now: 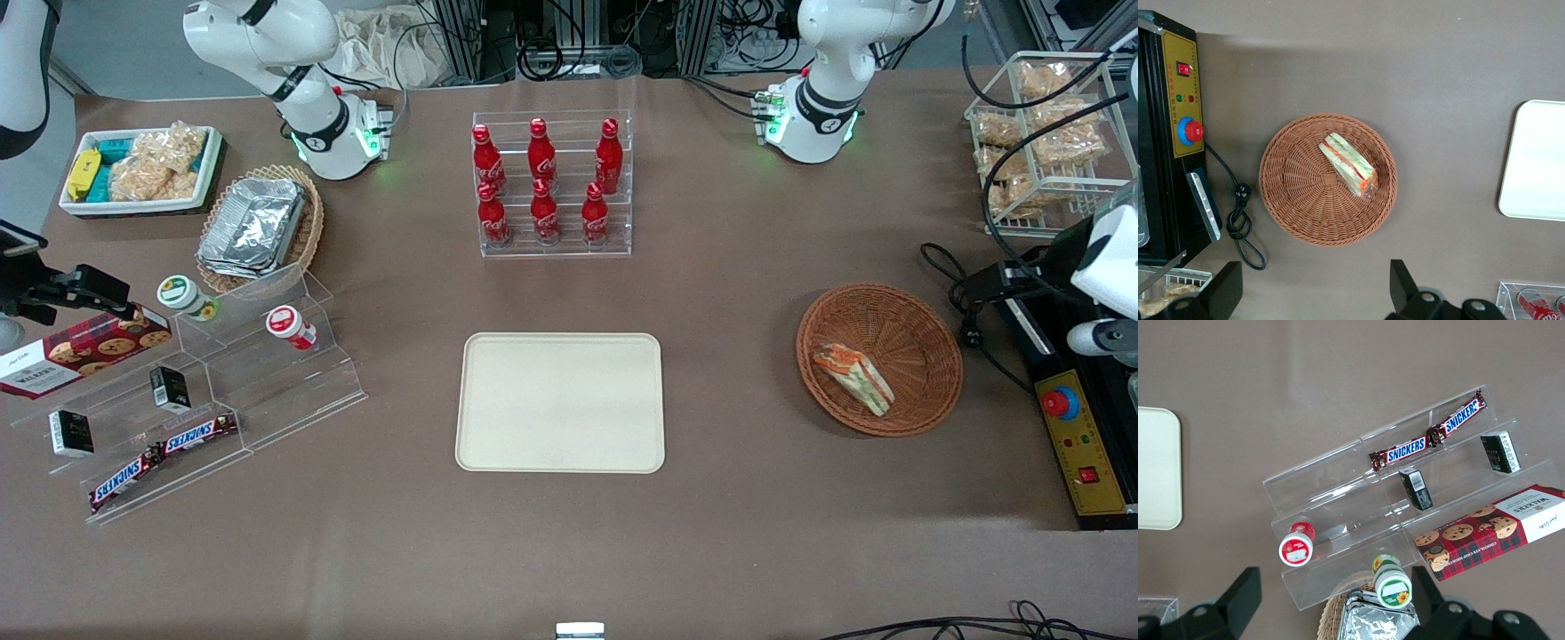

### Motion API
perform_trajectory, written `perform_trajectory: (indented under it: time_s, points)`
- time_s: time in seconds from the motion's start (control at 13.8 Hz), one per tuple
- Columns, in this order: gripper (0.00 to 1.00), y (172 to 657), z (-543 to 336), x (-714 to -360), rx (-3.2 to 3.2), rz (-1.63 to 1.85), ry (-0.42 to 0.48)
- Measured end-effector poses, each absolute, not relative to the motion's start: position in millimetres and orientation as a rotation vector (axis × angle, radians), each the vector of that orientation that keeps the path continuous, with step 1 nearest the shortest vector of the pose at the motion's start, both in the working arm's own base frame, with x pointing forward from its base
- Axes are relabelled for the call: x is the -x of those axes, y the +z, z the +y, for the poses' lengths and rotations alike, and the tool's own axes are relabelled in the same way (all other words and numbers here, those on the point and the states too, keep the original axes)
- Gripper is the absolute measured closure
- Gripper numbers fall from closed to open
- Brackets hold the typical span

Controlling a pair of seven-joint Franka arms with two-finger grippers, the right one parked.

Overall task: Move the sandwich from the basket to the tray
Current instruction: 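Lower the left gripper onto the wrapped sandwich in the wicker basket and grasp it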

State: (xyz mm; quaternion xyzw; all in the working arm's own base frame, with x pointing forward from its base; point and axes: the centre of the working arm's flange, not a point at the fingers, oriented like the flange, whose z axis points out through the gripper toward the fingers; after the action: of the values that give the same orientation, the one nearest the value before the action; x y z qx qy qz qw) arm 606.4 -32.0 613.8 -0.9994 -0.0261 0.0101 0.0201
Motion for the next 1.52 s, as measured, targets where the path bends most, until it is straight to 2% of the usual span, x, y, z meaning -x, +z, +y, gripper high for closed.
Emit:
perform_trajectory:
  time_s: [0.22,0.36,0.65,0.8,0.94,1.3,1.52]
  points:
    - [0.01,613.2,-34.6,-606.4,3.103,-0.074,0.034]
    - [0.01,606.0,-44.6,-605.4,3.116,-0.066,0.068]
    - [0.01,529.2,-68.2,-601.5,3.089,-0.095,0.325]
    - [0.01,484.5,-61.5,-608.0,3.082,-0.111,0.403]
    - [0.01,446.7,-51.2,-613.6,3.088,-0.15,0.405]
    - [0.01,365.0,-39.7,-609.2,3.069,-0.428,0.333]
    - [0.01,331.2,-29.4,-616.8,3.03,-0.747,0.217]
